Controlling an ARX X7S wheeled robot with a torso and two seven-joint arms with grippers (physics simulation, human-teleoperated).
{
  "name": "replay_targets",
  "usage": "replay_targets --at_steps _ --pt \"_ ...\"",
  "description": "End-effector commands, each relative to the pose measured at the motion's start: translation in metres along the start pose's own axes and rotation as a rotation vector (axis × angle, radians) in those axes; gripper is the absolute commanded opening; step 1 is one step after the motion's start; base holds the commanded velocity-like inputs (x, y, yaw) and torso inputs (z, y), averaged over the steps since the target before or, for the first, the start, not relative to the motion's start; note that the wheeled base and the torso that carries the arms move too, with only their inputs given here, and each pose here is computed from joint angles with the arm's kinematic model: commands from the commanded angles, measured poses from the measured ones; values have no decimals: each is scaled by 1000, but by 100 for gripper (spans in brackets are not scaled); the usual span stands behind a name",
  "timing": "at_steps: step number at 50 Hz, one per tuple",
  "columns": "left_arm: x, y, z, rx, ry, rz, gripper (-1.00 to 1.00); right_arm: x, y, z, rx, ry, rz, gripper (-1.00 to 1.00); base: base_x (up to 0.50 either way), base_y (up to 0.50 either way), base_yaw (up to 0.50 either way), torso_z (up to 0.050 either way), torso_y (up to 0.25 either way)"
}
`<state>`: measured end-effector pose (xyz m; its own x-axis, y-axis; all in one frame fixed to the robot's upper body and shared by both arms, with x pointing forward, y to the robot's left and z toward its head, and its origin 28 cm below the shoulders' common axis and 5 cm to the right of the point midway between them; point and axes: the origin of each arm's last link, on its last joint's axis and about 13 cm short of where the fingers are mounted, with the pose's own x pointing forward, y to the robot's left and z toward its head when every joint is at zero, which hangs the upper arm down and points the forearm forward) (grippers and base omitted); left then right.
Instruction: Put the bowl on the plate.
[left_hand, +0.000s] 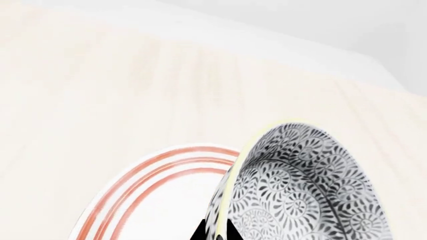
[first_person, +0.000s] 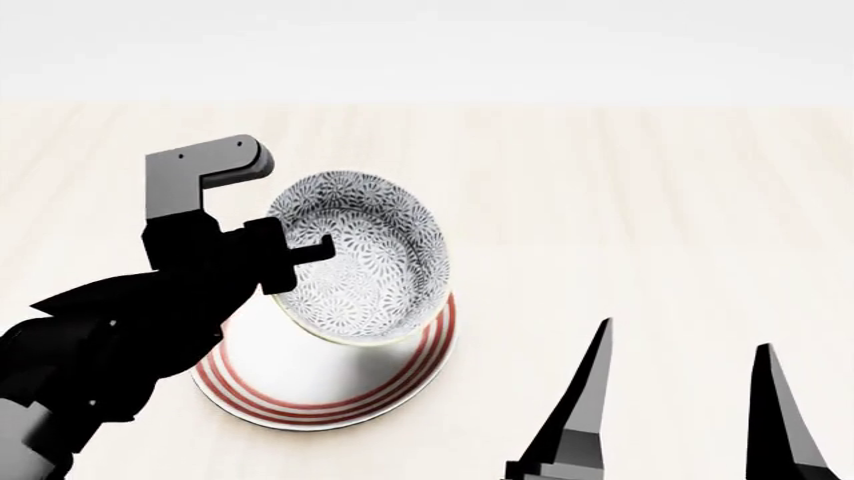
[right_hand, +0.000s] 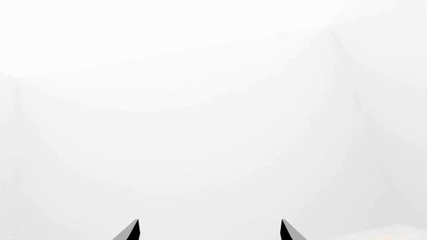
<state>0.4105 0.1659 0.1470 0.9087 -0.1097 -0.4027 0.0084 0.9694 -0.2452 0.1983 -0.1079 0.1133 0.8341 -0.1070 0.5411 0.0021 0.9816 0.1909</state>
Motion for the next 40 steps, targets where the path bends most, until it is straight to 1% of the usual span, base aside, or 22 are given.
replay_targets --at_steps 1,10,17,30,40 --pt "1 -4 7 -69 -12 20 -100 -1 0 -2 -12 -4 6 100 0 0 0 0 0" --pt "2 2 2 -64 -12 63 -100 -2 0 -2 -12 -2 10 100 0 0 0 0 0" --pt "3 3 -5 -77 20 48 -100 -2 0 -2 -11 0 10 100 0 0 0 0 0" --pt "3 4 -11 -64 31 22 -100 -3 0 -3 -10 3 13 100 0 0 0 0 0" --pt "4 9 -17 -63 41 42 -100 -4 1 -4 -10 9 20 100 0 0 0 0 1"
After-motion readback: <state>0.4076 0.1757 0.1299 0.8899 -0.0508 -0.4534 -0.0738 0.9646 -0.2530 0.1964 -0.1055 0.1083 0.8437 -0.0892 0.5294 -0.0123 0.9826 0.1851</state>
